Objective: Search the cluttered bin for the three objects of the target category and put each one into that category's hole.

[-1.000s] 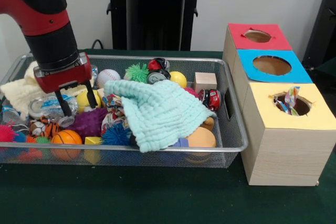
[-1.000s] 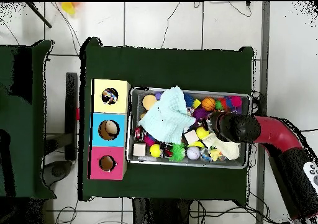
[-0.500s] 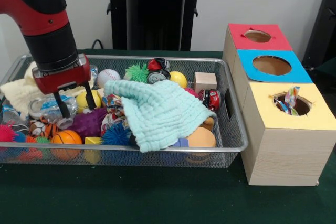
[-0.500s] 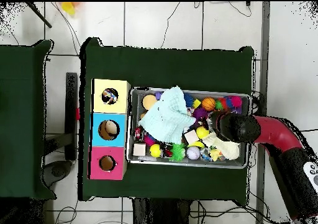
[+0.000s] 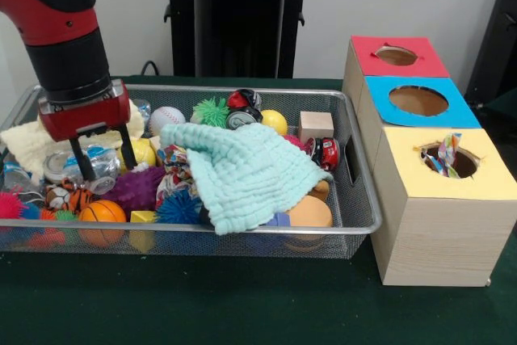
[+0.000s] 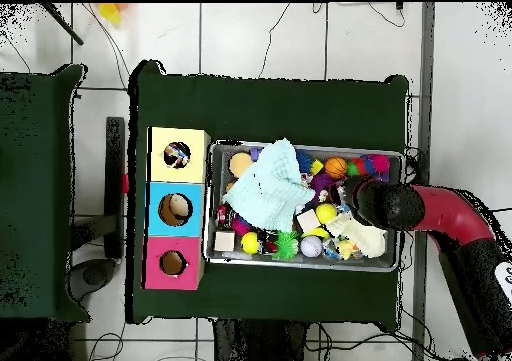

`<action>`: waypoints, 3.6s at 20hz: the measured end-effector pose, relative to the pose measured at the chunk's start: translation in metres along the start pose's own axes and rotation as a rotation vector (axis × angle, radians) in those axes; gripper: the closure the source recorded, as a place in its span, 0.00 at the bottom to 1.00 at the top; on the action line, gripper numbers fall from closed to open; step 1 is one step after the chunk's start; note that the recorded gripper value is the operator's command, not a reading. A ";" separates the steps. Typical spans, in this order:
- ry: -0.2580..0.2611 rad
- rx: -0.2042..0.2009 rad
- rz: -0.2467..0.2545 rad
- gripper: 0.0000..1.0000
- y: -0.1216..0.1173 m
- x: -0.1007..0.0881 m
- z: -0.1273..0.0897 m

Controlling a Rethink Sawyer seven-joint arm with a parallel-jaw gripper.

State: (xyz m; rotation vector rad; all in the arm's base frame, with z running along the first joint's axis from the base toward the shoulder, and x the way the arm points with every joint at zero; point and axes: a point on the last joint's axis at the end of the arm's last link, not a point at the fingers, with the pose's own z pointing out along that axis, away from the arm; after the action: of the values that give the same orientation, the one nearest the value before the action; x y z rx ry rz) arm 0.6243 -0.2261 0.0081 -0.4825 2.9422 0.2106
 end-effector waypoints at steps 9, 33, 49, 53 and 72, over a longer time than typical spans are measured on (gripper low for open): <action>-0.009 0.041 0.006 0.00 -0.017 0.001 -0.018; -0.034 0.045 0.002 0.00 -0.014 0.016 0.012; -0.027 0.045 0.007 0.00 -0.015 0.025 0.020; -0.032 0.047 0.012 0.00 -0.016 0.027 0.022; -0.035 0.061 -0.036 0.00 0.000 0.021 0.035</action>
State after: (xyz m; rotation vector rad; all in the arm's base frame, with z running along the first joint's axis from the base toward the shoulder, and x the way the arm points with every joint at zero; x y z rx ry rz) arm 0.6092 -0.2266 -0.0302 -0.5167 2.8940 0.1229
